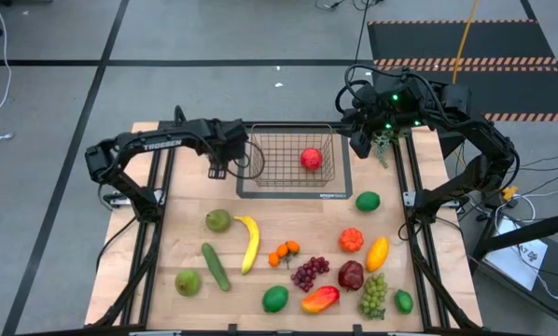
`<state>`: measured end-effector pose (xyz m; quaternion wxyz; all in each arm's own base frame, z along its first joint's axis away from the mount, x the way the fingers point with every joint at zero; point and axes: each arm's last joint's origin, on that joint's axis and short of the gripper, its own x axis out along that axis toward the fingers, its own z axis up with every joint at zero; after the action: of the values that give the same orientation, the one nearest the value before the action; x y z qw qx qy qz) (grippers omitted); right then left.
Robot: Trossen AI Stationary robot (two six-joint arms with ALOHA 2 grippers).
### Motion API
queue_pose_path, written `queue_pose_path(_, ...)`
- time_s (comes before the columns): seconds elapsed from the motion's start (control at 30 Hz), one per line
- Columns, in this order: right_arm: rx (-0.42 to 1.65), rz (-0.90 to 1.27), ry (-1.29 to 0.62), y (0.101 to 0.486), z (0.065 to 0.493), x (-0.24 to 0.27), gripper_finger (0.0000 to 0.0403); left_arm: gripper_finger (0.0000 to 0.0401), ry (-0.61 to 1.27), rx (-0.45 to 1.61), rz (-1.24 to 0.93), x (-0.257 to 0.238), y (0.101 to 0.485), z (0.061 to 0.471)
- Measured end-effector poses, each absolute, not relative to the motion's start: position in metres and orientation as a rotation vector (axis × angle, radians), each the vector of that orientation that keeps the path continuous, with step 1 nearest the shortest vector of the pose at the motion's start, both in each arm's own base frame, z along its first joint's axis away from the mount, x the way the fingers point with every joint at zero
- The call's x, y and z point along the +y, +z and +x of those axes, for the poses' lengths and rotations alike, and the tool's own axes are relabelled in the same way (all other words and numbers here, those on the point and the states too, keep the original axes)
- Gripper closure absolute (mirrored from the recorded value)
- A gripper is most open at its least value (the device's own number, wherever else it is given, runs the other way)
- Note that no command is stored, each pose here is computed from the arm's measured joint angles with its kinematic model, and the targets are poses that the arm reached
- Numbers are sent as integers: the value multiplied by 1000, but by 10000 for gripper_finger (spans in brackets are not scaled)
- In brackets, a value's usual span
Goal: Build produce basket
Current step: Put the top dark red apple into the brown wire basket
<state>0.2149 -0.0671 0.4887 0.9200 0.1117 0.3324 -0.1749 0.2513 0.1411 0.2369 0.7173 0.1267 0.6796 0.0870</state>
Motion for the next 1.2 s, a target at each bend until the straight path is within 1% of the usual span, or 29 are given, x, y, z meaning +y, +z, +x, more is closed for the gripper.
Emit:
queue_pose_path(0.17,689,201,-349,489,215,-67,243,119,227,1441,236,144,265,258)
queue_pose_path(0.43,693,176,-340,489,215,-67,243,130,287,1357,216,146,315,262)
queue_pose_path(0.73,701,104,-323,489,213,-67,243,125,405,1141,176,141,369,271)
queue_pose_path(0.87,701,48,-365,491,209,-68,243,133,437,1055,148,135,384,276)
queue_pose_path(1.0,698,-17,-411,495,202,-68,243,132,461,977,111,129,394,281)
queue_pose_path(1.2,678,-66,-468,501,190,-66,243,127,485,873,55,123,398,292)
